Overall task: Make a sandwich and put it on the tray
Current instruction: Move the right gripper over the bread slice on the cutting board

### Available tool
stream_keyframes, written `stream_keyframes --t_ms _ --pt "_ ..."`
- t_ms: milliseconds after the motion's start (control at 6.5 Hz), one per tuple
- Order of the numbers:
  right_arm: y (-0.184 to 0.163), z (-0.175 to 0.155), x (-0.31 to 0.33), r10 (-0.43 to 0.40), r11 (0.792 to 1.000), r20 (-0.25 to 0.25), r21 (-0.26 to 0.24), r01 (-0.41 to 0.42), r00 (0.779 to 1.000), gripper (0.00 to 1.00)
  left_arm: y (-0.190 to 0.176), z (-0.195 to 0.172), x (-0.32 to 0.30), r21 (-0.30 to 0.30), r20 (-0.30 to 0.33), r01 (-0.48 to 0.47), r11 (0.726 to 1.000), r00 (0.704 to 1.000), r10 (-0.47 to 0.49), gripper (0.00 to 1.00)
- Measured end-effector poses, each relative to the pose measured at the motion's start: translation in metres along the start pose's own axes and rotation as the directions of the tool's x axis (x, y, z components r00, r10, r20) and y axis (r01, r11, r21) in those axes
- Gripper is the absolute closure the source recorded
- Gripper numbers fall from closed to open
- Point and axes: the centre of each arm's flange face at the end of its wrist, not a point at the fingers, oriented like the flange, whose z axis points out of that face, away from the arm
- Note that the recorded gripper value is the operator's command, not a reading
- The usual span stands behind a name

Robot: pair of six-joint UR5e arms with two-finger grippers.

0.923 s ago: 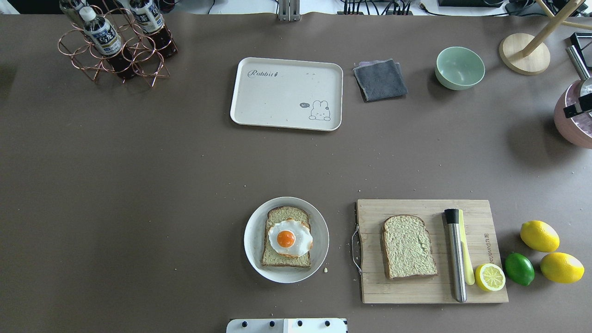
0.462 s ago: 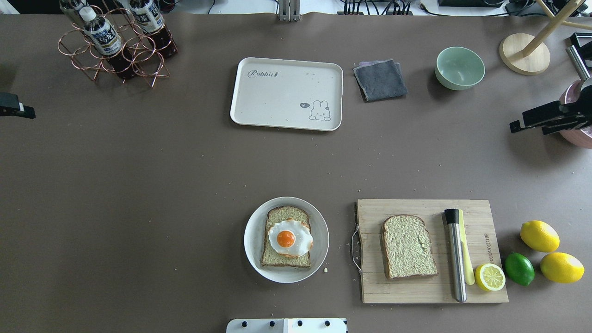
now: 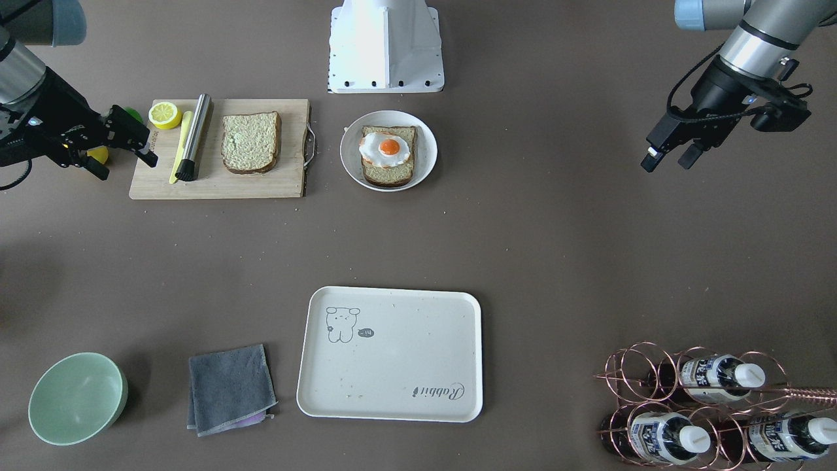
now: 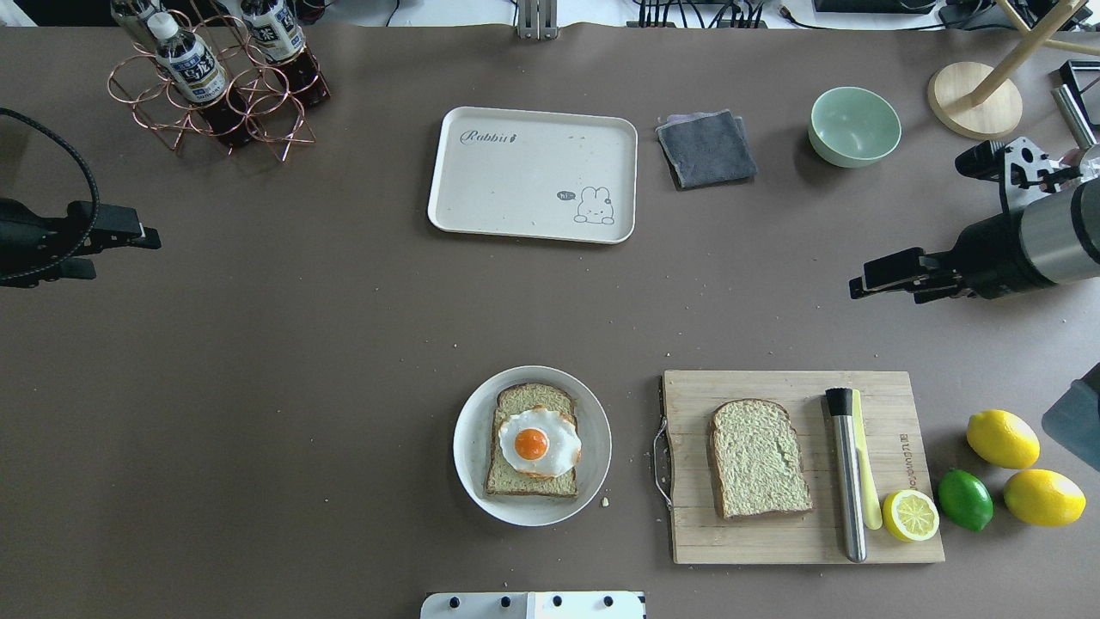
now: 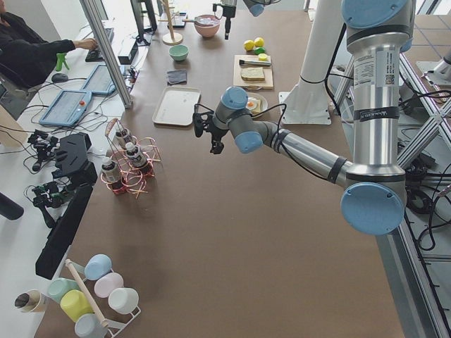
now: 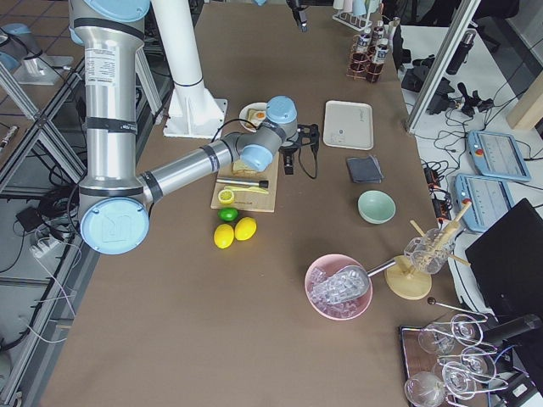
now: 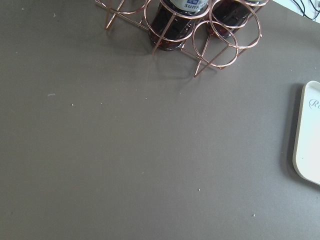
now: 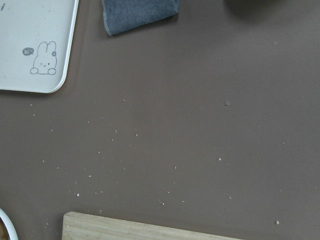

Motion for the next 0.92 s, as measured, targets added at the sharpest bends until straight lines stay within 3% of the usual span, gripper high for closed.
stream_keyframes --t_ms 308,462,615,923 --pt "0.048 0.052 -0.045 -0.019 1.000 -0.007 0.009 0.019 1.000 0.01 0.005 0.001 0.004 0.002 -0.003 0.001 1.000 1.000 -0.001 0.03" --pt "0.064 0.065 -0.054 -0.030 1.000 -0.008 -0.006 0.030 1.000 0.09 0.005 0.001 0.005 0.002 -0.004 0.001 1.000 1.000 -0.001 0.03" --pt "0.076 0.074 -0.057 -0.038 0.999 -0.011 -0.024 0.038 0.999 0.27 0.005 0.001 0.005 0.003 -0.005 0.001 1.000 1.000 -0.001 0.03" --pt "0.090 0.086 -0.057 -0.048 0.998 -0.023 -0.048 0.046 0.999 0.48 0.004 0.000 0.010 0.006 -0.013 -0.002 1.000 1.000 0.002 0.03"
